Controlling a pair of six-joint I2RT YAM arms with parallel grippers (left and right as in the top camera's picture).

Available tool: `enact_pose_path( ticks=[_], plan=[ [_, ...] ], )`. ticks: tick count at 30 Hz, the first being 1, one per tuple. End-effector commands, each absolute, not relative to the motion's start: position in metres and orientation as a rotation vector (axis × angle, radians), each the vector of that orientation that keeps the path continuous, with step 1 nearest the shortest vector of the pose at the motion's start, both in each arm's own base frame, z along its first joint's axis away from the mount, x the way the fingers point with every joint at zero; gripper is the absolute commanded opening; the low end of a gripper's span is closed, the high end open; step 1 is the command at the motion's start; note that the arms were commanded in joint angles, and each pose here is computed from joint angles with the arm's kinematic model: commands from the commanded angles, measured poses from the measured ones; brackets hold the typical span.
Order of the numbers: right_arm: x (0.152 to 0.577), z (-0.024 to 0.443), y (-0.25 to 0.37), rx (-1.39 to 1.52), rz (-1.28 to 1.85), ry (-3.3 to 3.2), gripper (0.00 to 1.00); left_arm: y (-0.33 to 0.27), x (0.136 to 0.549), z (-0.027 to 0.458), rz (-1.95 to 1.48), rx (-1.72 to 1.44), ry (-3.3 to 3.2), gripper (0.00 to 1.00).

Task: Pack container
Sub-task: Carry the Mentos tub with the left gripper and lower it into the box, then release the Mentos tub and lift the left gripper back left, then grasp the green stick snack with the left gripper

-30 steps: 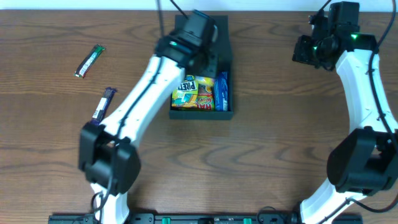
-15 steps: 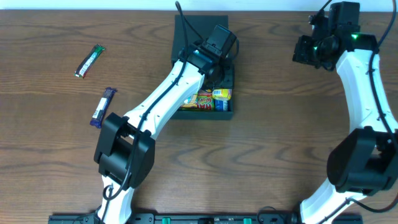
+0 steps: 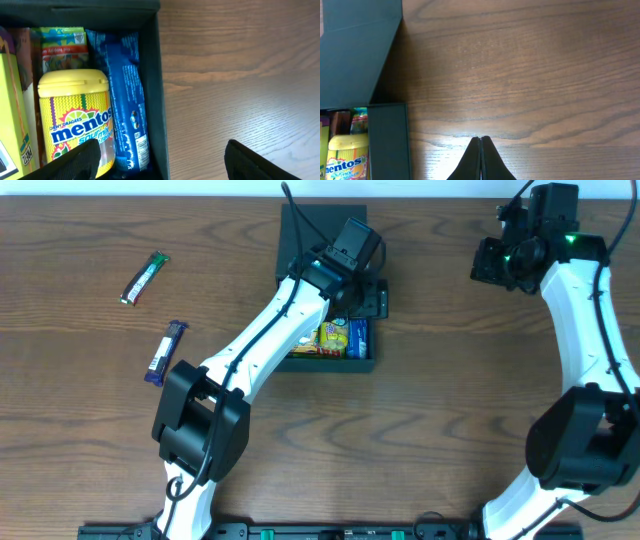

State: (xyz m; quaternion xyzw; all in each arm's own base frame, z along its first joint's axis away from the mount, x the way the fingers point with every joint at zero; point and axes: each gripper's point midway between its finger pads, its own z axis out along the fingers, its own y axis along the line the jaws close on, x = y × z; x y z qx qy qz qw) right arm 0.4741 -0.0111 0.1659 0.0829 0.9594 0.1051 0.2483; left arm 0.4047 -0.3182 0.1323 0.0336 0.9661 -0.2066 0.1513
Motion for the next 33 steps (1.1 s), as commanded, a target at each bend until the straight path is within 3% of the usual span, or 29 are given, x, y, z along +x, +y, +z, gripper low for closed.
enact_pose_path(
  ticks=[1,5,9,13,16,19,27,33],
  plan=[
    [0.473,0.160,-0.013,0.217,0.286,2.629,0.02,-0.319,0.417,0.165,-0.614,0.192,2.680,0.80],
    [0.473,0.160,-0.013,0.218,0.286,2.630,0.02,-0.284,0.438,0.201,-0.493,0.165,2.587,0.81],
    [0.470,0.158,-0.013,0.221,0.288,2.644,0.02,-0.178,0.476,0.239,-0.166,-0.023,2.469,0.85],
    [0.467,0.157,-0.012,0.223,0.290,2.658,0.02,-0.086,0.498,0.249,0.047,0.093,2.440,0.94],
    [0.467,0.157,-0.012,0.224,0.290,2.659,0.02,0.004,0.508,0.235,0.213,0.117,2.480,0.98],
    [0.467,0.157,-0.012,0.224,0.290,2.659,0.02,0.050,0.509,0.221,0.248,0.141,2.516,0.96],
    [0.466,0.156,-0.012,0.225,0.291,2.663,0.01,0.124,0.522,0.164,0.244,0.194,2.581,0.95],
    [0.463,0.155,-0.011,0.228,0.292,2.674,0.03,0.144,0.543,0.103,0.258,0.232,2.615,0.96]
  ],
)
